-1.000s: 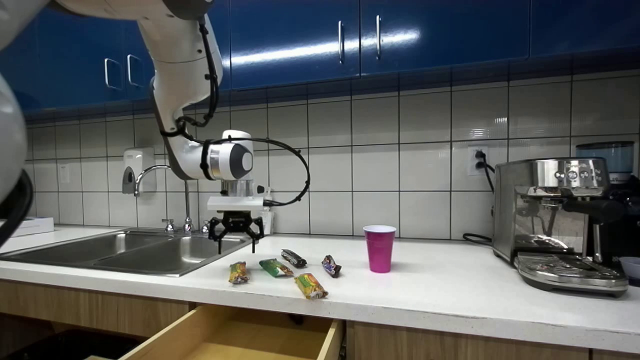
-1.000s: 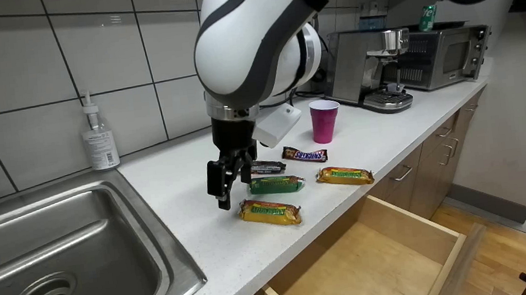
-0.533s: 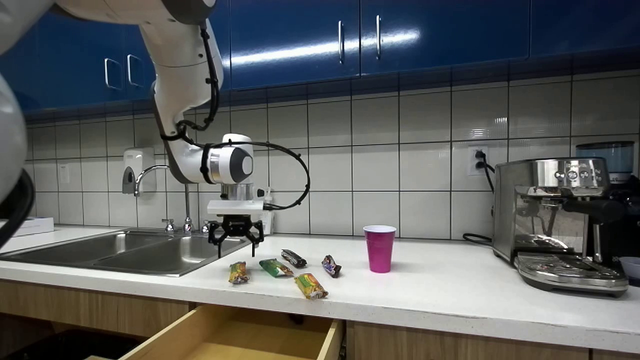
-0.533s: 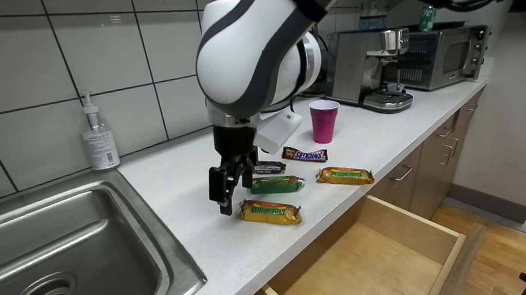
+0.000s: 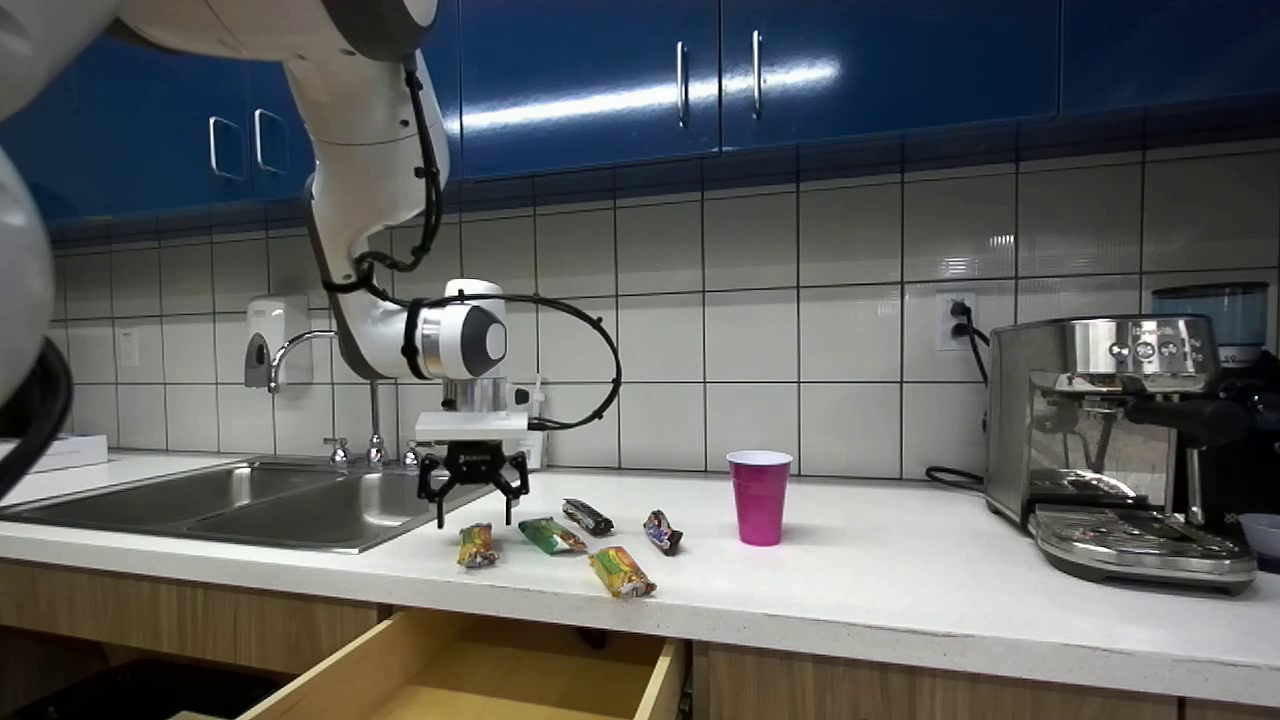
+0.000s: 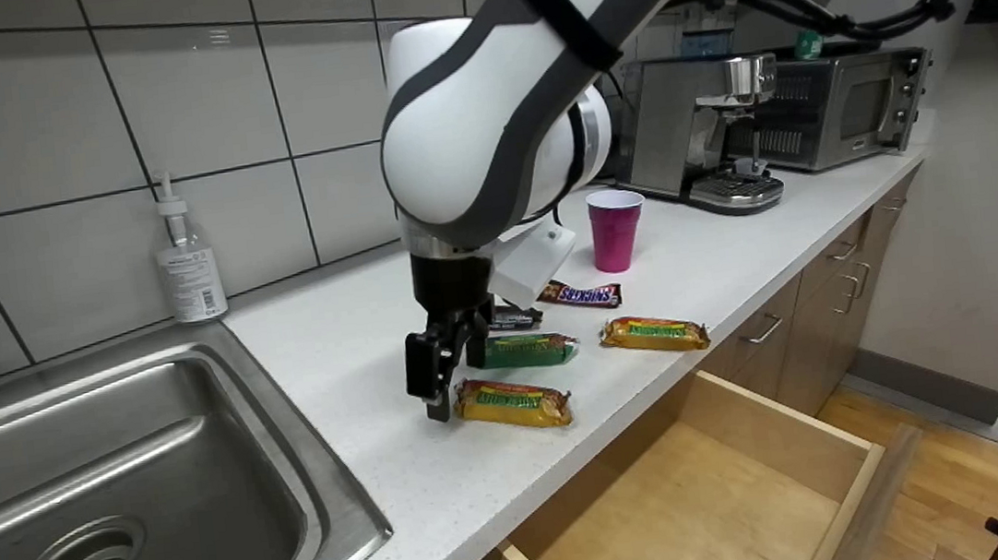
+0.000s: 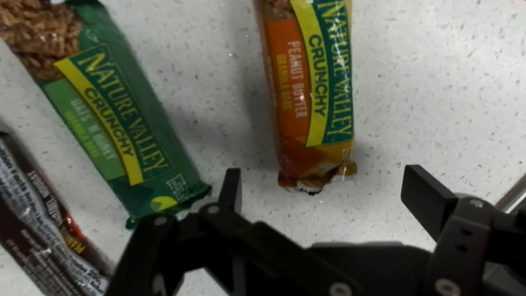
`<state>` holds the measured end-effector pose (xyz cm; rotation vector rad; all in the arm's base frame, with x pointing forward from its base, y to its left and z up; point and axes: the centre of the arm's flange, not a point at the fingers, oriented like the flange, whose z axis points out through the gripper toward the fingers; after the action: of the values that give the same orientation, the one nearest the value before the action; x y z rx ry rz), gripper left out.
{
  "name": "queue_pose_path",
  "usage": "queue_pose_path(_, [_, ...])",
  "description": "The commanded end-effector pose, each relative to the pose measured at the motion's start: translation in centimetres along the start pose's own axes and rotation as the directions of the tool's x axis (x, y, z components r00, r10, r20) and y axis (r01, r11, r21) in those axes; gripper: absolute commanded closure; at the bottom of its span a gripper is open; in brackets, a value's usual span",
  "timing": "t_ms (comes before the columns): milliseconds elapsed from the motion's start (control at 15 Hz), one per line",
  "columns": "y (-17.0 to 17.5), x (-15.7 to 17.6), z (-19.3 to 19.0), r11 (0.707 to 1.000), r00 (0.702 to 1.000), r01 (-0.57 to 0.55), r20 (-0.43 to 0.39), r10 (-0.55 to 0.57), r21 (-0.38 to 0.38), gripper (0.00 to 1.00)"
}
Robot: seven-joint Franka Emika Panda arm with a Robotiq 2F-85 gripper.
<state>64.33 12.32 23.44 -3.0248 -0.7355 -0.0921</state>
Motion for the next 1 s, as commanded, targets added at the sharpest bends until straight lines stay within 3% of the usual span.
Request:
queue_pose_path(0, [0.3, -0.4, 0.4, 0.999, 1.0, 0.007, -0.006, -0.007, -0.036, 0.0])
queue_pose_path(933, [-0.3, -1.4, 0.9, 0.999, 1.0, 0.013, 0.009, -0.012, -0.035, 0.0])
